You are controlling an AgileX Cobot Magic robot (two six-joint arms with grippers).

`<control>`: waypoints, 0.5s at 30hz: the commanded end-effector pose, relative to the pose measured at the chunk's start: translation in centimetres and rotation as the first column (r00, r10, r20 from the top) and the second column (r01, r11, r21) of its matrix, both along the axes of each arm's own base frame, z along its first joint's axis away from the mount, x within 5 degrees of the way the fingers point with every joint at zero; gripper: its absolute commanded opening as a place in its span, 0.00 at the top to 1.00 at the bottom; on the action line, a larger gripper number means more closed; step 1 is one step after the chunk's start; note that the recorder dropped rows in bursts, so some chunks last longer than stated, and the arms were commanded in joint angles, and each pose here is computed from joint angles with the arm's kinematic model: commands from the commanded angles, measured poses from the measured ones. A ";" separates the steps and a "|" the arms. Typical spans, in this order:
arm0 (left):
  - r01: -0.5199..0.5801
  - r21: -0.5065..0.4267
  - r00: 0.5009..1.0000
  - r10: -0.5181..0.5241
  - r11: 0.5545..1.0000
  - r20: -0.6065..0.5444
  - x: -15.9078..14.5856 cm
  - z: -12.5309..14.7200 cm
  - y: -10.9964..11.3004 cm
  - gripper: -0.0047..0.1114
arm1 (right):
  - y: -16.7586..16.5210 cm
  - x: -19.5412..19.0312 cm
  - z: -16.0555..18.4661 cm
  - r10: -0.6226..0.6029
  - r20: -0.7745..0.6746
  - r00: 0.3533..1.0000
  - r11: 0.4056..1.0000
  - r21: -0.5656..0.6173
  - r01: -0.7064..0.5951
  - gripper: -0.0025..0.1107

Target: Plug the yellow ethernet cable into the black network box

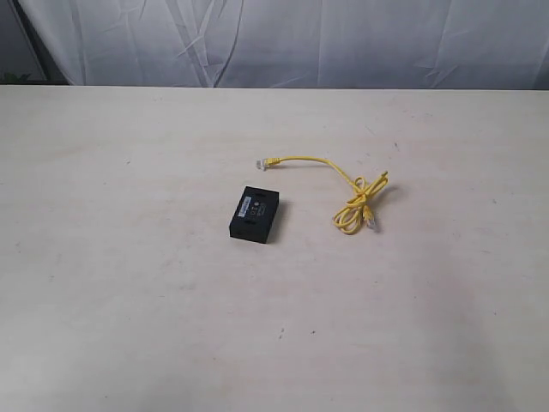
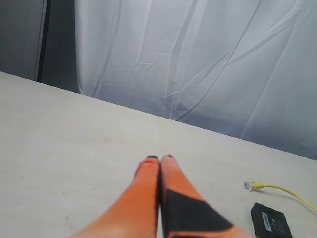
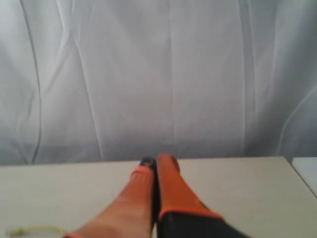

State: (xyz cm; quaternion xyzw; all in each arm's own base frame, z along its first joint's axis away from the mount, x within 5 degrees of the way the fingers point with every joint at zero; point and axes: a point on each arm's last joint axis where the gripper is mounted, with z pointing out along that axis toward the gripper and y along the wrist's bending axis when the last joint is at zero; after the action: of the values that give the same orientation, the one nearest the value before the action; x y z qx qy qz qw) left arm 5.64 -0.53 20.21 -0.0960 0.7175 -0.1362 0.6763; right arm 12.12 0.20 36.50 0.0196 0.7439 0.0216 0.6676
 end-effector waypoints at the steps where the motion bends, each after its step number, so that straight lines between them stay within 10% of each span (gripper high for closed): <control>1: -0.006 -0.012 1.000 0.006 1.000 0.013 0.0 0.0 0.0 0.96 | 0.3 3.1 -0.3 0.037 -0.272 0.962 0.983 -0.161 -0.083 0.98; 15: -0.005 -0.009 1.000 0.005 1.000 0.010 0.0 0.0 0.0 0.96 | 3.7 13.3 -3.0 0.356 -0.595 0.721 0.894 -0.008 -0.448 0.98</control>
State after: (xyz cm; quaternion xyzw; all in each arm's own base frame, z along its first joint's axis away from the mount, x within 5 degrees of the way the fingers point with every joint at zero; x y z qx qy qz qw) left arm 5.64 -0.53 20.21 -0.0960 0.7175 -0.1362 0.6763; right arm 23.51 3.56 33.91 -0.1768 0.8932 0.0897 0.4036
